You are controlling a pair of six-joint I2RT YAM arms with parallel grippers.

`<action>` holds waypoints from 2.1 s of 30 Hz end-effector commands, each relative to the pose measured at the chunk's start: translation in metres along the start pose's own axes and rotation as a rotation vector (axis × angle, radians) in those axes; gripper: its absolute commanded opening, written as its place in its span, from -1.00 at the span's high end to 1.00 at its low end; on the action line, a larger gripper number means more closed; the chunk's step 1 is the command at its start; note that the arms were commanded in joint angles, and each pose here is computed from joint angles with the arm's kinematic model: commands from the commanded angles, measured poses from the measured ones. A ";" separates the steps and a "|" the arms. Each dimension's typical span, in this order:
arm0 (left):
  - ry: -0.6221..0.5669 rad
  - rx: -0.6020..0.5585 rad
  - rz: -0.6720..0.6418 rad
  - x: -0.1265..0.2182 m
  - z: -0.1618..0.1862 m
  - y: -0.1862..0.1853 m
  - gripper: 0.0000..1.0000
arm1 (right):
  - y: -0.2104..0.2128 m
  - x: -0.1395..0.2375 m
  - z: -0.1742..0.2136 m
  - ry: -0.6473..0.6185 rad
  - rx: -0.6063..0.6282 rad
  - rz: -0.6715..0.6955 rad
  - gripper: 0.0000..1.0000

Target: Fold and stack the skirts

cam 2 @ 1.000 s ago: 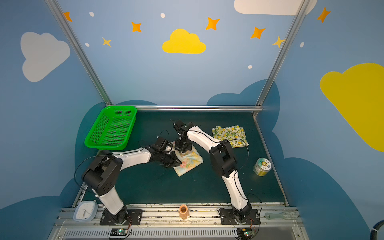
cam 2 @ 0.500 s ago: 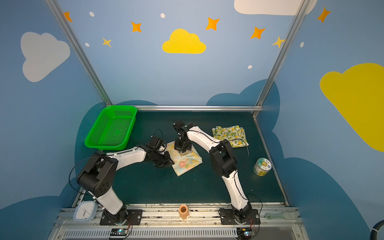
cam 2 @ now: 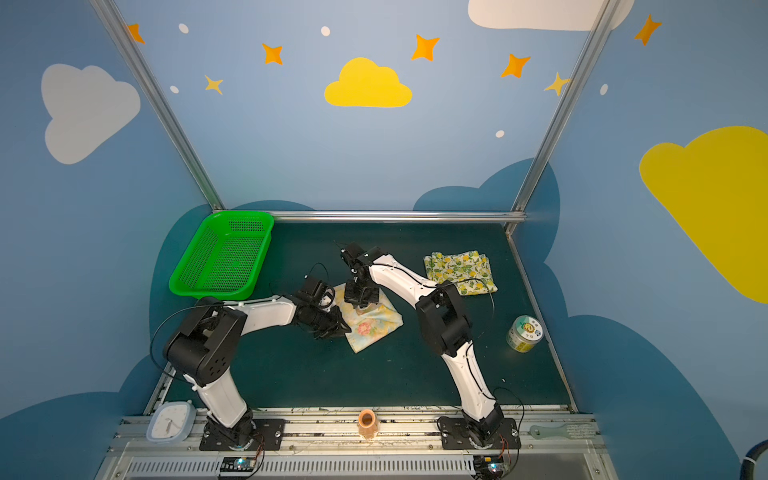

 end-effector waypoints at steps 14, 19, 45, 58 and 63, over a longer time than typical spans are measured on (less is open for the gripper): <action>-0.071 0.056 0.011 0.013 0.010 0.012 0.60 | 0.005 -0.034 0.007 0.081 -0.044 -0.054 0.27; -0.125 0.043 0.041 0.038 0.012 0.003 0.59 | 0.009 -0.023 0.008 0.073 -0.047 -0.095 0.06; -0.236 0.088 0.076 0.065 -0.020 -0.002 0.58 | 0.018 0.047 0.035 0.041 -0.075 -0.292 -0.18; -0.249 0.164 0.050 0.058 -0.047 0.009 0.28 | -0.009 0.054 0.025 0.051 -0.030 -0.276 0.07; -0.260 0.224 0.065 0.060 -0.058 0.021 0.25 | -0.011 0.033 0.017 0.071 0.006 -0.242 0.26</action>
Point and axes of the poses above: each gripper's point midway between its finger pads, its own x axis back along the fingers, its own y axis along the line the jaws close on, z = x × y, the point moved 9 cm from there along x, back along the fingers, and after that the axes turned 1 degree about -x, right-handed, at the moved point
